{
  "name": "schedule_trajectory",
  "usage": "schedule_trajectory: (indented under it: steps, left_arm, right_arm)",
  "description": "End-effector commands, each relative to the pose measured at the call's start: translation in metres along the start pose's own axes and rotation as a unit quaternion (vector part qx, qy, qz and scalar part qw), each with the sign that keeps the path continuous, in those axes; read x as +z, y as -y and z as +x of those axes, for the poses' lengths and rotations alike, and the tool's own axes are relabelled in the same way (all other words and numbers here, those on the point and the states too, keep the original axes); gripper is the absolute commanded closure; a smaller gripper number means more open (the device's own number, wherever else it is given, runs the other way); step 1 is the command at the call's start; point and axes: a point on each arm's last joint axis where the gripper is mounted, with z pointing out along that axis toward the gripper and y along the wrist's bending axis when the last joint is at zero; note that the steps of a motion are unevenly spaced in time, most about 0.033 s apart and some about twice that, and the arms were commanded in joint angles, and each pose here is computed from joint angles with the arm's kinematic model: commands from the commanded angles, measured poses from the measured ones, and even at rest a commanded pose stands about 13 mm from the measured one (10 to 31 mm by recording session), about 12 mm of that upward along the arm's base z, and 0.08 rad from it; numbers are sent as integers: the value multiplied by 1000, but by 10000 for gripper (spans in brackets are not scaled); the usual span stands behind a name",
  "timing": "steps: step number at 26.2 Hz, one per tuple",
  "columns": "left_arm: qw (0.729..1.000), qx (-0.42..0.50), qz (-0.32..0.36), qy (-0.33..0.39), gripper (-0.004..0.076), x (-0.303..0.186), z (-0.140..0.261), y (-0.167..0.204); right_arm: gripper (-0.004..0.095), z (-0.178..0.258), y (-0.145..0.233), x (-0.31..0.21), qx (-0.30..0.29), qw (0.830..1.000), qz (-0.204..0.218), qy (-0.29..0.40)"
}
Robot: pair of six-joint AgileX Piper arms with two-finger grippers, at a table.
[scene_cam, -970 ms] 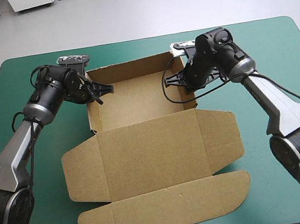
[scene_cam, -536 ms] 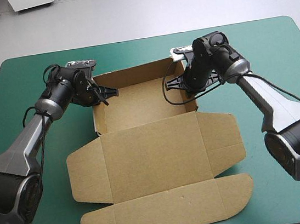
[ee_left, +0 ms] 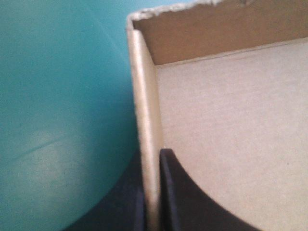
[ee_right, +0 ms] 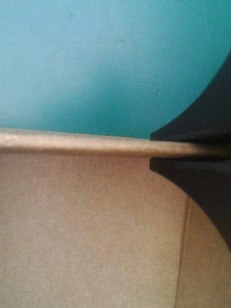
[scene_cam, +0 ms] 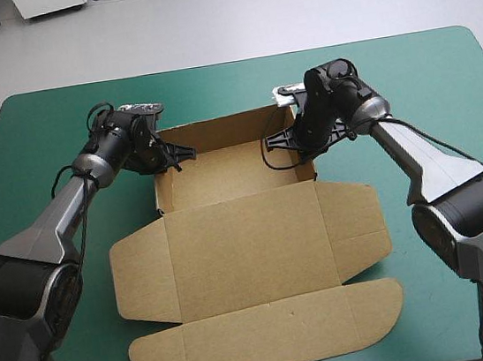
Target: Fold the box
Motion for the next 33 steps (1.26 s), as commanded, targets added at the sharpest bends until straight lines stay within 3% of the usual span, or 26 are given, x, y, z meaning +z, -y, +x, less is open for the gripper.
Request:
schedule_trajectory:
  steps: [1,18,22,27,29,33]
  left_arm:
    - [1000,21,-6,-3,738,-6,-1,-3]
    - [999,31,27,-8,723,0,-3,-4]
    - [999,37,30,-11,605,0,-2,-4]
    - [999,37,30,-15,371,0,-1,-4]
    - [999,36,30,-14,321,0,-2,-4]
    - [999,34,34,5,302,-10,-10,-2]
  right_arm:
    - [938,-2,3,-9,-10,1000,5,11]
    - [915,-10,1,-5,-39,999,6,17]
    - [757,-14,-1,-14,-55,998,1,34]
    - [436,-16,-2,-17,-55,998,-1,40]
    - [378,-16,-2,-17,-51,998,-3,39]
    - [374,-15,-3,-19,-48,998,-10,40]
